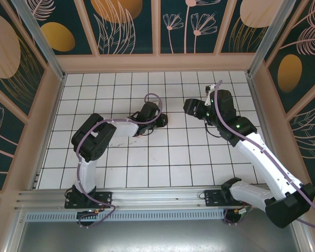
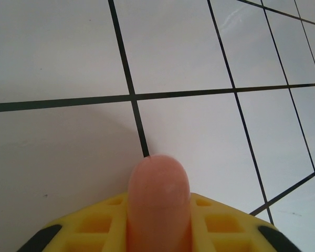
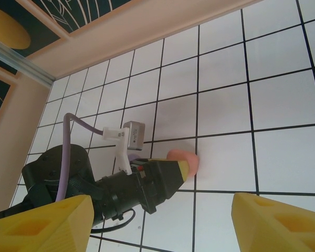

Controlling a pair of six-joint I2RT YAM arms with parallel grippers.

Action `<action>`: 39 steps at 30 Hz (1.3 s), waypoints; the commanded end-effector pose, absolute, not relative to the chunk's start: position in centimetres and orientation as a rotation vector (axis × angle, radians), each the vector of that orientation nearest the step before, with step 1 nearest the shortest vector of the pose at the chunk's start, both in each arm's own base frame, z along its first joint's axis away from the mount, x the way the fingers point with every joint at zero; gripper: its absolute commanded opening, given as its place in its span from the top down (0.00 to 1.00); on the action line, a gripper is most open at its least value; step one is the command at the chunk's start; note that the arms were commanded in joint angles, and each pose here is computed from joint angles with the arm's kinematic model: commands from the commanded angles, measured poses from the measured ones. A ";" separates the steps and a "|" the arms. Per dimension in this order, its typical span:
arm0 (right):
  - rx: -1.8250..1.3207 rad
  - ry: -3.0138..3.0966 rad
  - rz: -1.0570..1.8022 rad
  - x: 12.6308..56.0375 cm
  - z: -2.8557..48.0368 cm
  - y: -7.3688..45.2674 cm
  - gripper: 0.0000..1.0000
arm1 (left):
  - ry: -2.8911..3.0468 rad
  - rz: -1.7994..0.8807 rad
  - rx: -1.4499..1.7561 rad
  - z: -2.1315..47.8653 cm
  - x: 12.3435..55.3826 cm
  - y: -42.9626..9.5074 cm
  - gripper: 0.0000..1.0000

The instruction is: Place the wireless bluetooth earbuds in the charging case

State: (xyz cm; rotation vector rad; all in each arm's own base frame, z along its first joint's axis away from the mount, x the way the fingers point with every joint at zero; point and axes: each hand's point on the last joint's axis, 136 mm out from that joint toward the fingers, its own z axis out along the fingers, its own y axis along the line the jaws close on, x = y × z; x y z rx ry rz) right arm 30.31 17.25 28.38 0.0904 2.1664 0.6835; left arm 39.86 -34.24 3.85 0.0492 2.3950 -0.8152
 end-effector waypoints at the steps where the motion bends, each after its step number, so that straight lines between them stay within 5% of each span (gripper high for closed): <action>1: 0.109 2.151 0.709 29.8 28.7 16.9 0.29 | 2.461 -0.699 0.036 2.3 39.6 -32.5 0.67; 28: 0.069 2.147 0.661 30.4 29.8 16.9 0.24 | 2.439 -0.435 0.118 6.3 40.7 -29.7 0.47; 35: 0.075 2.124 0.655 30.4 30.3 16.6 0.23 | 2.351 -0.407 0.135 11.1 41.4 -29.2 0.44; 39: 0.066 2.109 0.631 30.0 30.4 16.0 0.11 | 2.250 -0.422 0.129 16.0 41.1 -28.3 0.38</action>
